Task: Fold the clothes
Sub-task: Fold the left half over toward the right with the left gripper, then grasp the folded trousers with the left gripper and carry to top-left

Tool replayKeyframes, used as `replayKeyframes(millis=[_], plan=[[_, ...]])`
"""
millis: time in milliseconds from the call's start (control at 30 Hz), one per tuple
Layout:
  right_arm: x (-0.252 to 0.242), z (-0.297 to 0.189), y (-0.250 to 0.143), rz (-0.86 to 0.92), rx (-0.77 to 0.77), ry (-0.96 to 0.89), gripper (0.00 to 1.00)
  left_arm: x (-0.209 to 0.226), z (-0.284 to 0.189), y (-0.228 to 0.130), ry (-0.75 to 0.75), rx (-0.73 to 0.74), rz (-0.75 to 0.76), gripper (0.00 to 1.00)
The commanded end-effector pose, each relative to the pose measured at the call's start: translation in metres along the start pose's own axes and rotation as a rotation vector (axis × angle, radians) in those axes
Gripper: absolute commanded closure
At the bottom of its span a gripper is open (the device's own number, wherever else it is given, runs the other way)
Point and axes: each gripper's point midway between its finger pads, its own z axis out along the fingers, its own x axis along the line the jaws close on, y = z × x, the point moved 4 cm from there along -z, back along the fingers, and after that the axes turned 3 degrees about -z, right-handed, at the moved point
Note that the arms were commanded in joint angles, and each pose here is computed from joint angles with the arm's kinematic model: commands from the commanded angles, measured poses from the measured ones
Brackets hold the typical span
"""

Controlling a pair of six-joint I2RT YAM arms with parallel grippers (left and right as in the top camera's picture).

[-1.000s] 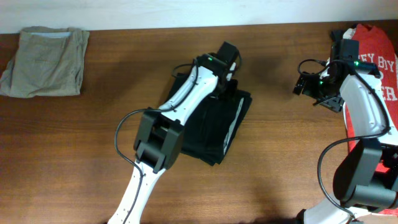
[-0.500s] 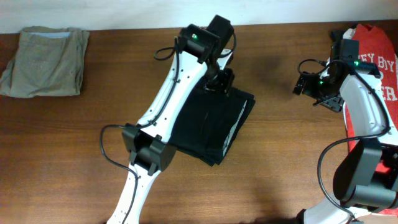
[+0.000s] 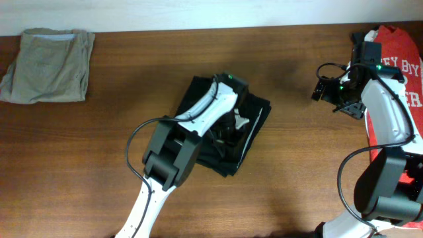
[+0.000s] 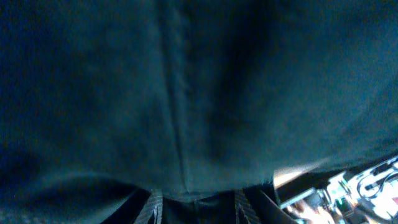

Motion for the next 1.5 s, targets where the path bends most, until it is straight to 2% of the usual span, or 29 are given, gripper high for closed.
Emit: replayKeyframes(millis=[0, 100, 200, 233, 267, 300, 367, 400, 467, 500, 567, 600, 633, 667, 733, 900, 1000, 1100, 1167, 1200, 1233, 1300, 1333, 1400, 1467], plan=[[-0.001, -0.01, 0.005, 0.004, -0.034, -0.009, 0.01, -0.023, 0.036, -0.007, -0.056, 0.041, 0.069, 0.62], [-0.001, -0.01, 0.005, 0.003, -0.034, -0.009, 0.01, -0.035, 0.027, -0.003, -0.051, 0.002, 0.105, 0.62], [-0.001, -0.01, 0.005, 0.004, -0.034, -0.009, 0.01, -0.044, -0.031, 0.005, -0.012, -0.16, 0.151, 0.58], [-0.001, -0.01, 0.005, 0.003, -0.034, -0.009, 0.01, -0.043, -0.061, 0.008, 0.018, -0.247, 0.157, 0.53], [-0.001, -0.01, 0.005, 0.004, -0.034, -0.009, 0.01, -0.035, -0.098, 0.013, 0.045, -0.357, 0.148, 0.44], [-0.001, -0.01, 0.005, 0.004, -0.034, -0.009, 0.01, -0.026, -0.116, 0.015, 0.061, -0.41, 0.127, 0.22], [-0.001, -0.01, 0.005, 0.003, -0.034, -0.009, 0.01, 0.014, -0.154, 0.019, 0.09, -0.504, 0.022, 0.08], [-0.001, -0.01, 0.005, 0.004, -0.034, -0.009, 0.01, 0.043, -0.167, 0.018, 0.082, -0.528, -0.039, 0.01], [-0.001, -0.01, 0.005, 0.004, -0.034, -0.009, 0.01, 0.098, -0.182, 0.013, 0.065, -0.55, -0.154, 0.01], [-0.001, -0.01, 0.005, 0.004, -0.034, -0.009, 0.01, 0.112, -0.184, 0.01, 0.056, -0.552, -0.186, 0.01], [-0.001, -0.01, 0.005, 0.004, -0.034, -0.009, 0.01, 0.167, -0.183, -0.004, 0.024, -0.534, -0.246, 0.01], [-0.001, -0.01, 0.005, 0.003, -0.034, -0.009, 0.01, 0.176, -0.177, -0.008, -0.008, -0.513, -0.229, 0.01], [-0.001, -0.01, 0.005, 0.004, -0.034, -0.009, 0.01, 0.179, -0.171, -0.01, -0.051, -0.498, -0.212, 0.01], [-0.001, -0.01, 0.005, 0.004, -0.034, -0.009, 0.01, 0.179, -0.155, -0.01, -0.175, -0.482, -0.141, 0.01], [-0.001, -0.01, 0.005, 0.004, -0.034, -0.009, 0.01, 0.177, -0.13, -0.004, -0.31, -0.481, -0.076, 0.01], [-0.001, -0.01, 0.005, 0.004, -0.034, -0.009, 0.01, 0.174, -0.068, 0.002, -0.456, -0.447, -0.071, 0.01], [-0.001, -0.01, 0.005, 0.004, -0.034, -0.009, 0.01, 0.166, -0.053, 0.004, -0.51, -0.448, -0.055, 0.01], [-0.001, -0.01, 0.005, 0.004, -0.034, -0.009, 0.01, 0.153, -0.05, 0.012, -0.517, -0.462, -0.013, 0.11], [-0.001, -0.01, 0.005, 0.003, -0.034, -0.009, 0.01, 0.145, -0.049, 0.018, -0.504, -0.474, 0.016, 0.37], [-0.001, -0.01, 0.005, 0.004, -0.034, -0.009, 0.01, 0.144, -0.049, 0.02, -0.505, -0.475, 0.004, 0.55], [-0.001, -0.01, 0.005, 0.004, -0.034, -0.009, 0.01, 0.143, -0.049, 0.022, -0.508, -0.477, -0.015, 0.78], [-0.001, -0.01, 0.005, 0.004, -0.034, -0.009, 0.01, 0.145, -0.049, 0.023, -0.5, -0.47, -0.054, 0.94], [-0.001, -0.01, 0.005, 0.004, -0.034, -0.009, 0.01, 0.151, -0.049, 0.024, -0.467, -0.461, -0.105, 0.99], [-0.001, -0.01, 0.005, 0.004, -0.034, -0.009, 0.01, 0.17, -0.054, 0.026, -0.348, -0.463, -0.181, 0.99], [-0.001, -0.01, 0.005, 0.004, -0.034, -0.009, 0.01, 0.2, -0.079, 0.026, -0.203, -0.505, -0.269, 0.99]])
